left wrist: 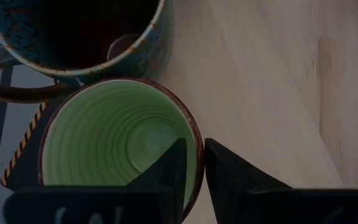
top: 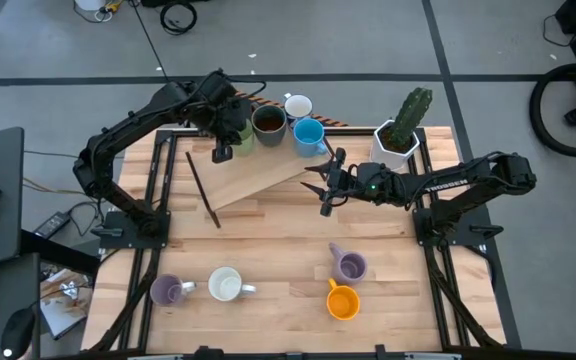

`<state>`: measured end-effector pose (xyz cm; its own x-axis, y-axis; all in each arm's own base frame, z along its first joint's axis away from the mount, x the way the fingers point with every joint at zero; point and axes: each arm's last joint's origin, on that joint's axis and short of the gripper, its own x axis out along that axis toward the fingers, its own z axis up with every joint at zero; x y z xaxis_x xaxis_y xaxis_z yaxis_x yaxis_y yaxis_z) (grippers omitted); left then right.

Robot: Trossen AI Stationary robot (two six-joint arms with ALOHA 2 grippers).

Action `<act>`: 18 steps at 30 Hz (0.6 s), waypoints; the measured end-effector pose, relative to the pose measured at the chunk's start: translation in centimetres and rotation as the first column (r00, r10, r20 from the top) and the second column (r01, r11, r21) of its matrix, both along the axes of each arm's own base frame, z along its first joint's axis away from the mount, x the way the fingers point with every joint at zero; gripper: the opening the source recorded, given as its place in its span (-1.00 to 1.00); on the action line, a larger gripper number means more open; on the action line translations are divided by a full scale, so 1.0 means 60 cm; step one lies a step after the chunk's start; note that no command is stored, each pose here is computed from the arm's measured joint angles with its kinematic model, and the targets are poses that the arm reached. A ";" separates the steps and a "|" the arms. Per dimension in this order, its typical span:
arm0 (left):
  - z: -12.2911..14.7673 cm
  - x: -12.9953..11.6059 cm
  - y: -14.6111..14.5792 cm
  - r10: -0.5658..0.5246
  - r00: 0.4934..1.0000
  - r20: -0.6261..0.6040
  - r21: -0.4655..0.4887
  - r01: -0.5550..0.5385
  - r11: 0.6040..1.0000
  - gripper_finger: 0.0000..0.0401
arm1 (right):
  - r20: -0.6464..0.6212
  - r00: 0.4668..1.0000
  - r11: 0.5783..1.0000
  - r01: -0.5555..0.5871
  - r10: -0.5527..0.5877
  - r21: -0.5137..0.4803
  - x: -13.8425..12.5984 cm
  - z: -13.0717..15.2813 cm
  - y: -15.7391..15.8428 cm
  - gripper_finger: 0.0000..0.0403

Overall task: Place coffee mugs
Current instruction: Put the stripe green mug on the shelf

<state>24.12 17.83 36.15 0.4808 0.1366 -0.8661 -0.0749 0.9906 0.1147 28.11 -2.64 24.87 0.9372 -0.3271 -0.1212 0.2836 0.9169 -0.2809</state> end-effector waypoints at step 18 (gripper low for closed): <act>0.000 0.009 -0.012 -0.027 1.000 -0.005 0.006 0.027 1.000 -0.68 | 0.011 1.000 1.000 0.001 -0.002 0.014 0.000 0.001 0.000 -0.01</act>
